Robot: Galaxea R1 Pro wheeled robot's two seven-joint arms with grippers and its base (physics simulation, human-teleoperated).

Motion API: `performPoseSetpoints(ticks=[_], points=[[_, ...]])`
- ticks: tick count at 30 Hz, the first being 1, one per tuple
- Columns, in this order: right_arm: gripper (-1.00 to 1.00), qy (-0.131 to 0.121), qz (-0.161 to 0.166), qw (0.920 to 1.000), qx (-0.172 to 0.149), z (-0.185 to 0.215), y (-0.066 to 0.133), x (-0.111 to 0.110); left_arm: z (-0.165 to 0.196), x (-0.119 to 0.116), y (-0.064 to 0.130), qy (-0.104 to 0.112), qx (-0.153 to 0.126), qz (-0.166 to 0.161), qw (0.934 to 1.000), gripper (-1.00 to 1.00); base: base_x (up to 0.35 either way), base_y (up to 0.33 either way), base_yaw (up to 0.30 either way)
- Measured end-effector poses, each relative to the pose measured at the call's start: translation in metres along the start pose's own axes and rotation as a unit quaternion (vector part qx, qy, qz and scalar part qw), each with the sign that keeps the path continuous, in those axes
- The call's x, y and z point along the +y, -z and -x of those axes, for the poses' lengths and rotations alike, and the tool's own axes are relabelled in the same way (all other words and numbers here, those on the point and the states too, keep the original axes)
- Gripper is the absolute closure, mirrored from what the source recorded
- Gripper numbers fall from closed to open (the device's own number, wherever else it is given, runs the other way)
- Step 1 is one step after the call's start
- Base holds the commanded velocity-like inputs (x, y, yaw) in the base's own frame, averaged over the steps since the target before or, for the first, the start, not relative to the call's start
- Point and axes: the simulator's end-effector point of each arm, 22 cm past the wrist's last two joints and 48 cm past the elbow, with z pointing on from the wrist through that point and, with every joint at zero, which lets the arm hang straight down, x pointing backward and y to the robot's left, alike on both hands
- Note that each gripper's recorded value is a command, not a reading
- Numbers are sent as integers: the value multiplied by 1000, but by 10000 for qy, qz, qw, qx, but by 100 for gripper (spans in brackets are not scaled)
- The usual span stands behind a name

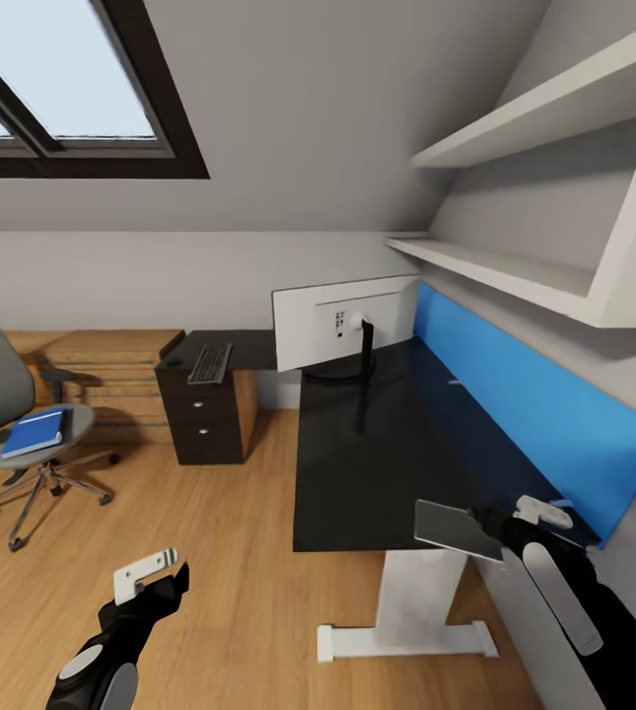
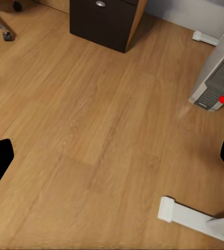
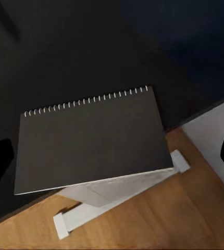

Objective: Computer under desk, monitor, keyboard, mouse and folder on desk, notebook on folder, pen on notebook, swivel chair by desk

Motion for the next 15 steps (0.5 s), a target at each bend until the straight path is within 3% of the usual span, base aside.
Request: performPoseSetpoints(ticks=[5,15], points=[[-100,-9,17,10000,2,-1,0,2,0,1,0,5,-4,12,10000,-100,-255,0,-6],[-100,-135,-20,9999,-83,4,0,-3,5,15,0,114,-43,155,9998,-100,-15,0,0]])
